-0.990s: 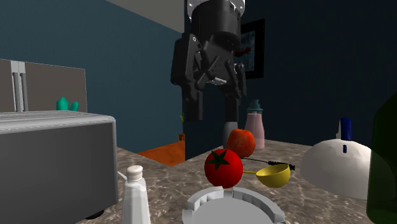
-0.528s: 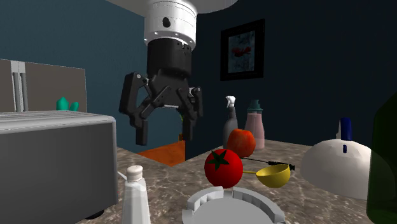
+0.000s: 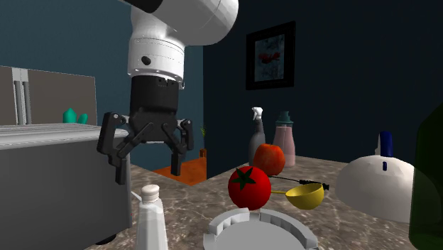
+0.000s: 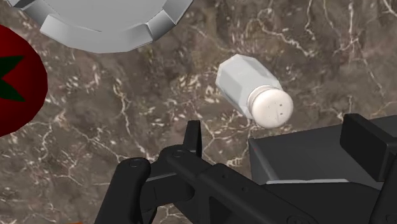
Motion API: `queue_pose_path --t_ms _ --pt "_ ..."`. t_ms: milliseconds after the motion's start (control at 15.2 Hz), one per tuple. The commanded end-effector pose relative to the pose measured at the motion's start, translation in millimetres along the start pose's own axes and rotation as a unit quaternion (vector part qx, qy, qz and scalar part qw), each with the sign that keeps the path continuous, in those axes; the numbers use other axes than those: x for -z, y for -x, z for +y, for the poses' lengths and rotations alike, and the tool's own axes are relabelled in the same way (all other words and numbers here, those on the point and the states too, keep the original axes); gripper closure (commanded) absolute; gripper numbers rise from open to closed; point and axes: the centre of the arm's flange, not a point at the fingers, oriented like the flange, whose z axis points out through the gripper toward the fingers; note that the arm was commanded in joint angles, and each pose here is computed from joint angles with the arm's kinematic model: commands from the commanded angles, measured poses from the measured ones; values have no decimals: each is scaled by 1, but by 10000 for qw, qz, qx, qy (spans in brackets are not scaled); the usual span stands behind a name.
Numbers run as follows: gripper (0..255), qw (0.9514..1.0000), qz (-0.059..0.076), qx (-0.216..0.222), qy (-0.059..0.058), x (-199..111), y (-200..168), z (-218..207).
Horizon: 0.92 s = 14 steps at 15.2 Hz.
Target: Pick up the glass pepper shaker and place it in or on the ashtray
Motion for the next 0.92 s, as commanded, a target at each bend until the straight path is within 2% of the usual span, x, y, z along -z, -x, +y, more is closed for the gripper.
queue_pose_path --t_ms 0,264,726,792,858 --pt "0 10000 5 -2 -1 -11 -1 -1" --pt "0 10000 5 -2 -1 -30 -1 -1" --pt "0 10000 4 -2 -1 -30 -1 -1" --pt "255 10000 4 -2 -1 -30 -1 -1" --pt "255 10000 4 -2 -1 -30 -1 -1"
